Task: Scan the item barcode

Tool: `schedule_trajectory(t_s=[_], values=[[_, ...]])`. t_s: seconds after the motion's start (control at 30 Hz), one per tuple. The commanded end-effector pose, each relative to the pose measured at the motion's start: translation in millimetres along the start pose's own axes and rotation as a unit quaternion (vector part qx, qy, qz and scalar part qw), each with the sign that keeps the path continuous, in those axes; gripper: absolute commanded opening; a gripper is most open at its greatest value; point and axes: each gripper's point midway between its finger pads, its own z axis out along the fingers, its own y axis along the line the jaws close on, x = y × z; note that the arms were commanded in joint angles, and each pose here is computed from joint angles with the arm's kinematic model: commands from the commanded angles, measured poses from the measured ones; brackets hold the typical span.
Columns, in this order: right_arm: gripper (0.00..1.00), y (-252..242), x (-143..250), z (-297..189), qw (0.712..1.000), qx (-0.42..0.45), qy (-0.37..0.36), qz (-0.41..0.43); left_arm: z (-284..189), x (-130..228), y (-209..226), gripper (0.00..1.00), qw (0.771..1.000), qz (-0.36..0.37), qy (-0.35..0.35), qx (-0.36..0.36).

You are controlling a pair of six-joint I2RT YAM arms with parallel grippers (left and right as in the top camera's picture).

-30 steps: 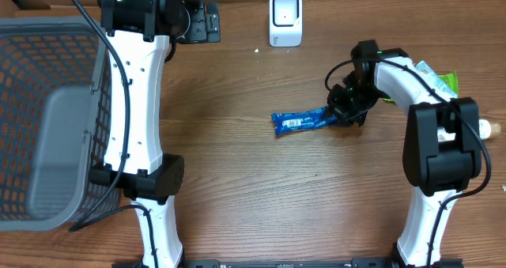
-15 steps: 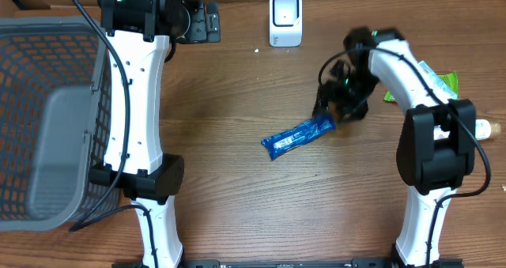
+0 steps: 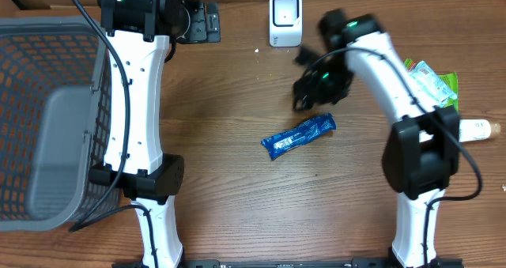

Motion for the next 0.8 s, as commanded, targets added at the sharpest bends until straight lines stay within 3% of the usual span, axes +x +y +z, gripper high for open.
schedule_trajectory(t_s=[0.0, 0.2, 0.4, 0.57, 0.67, 0.77], values=[[0.69, 36.9, 19.7, 28.0, 0.997, -0.021, 0.047, -0.060, 2.0, -1.9, 5.7, 1.00, 1.000, -0.004, -0.001, -0.008], [0.68, 72.7, 50.7, 72.0, 0.988, -0.023, 0.108, -0.104, 2.0, -2.0, 6.1, 1.00, 1.000, -0.004, -0.001, -0.009], [0.68, 96.6, 62.4, 101.6, 0.980, -0.009, 0.122, -0.155, 2.0, -2.0, 6.0, 1.00, 1.000, -0.004, -0.001, -0.009], [0.68, 88.6, 52.2, 111.6, 0.977, 0.042, 0.104, -0.184, 2.0, -2.0, 6.1, 1.00, 1.000, -0.004, -0.001, -0.009], [0.69, 63.8, 31.0, 109.3, 0.976, 0.118, 0.070, -0.168, 2.0, -2.0, 6.0, 1.00, 1.000, -0.004, -0.001, -0.009], [0.79, 32.9, 3.5, 99.2, 0.970, 0.208, 0.016, -0.122, 2.0, -2.0, 6.1, 1.00, 1.000, -0.004, -0.001, -0.009]])
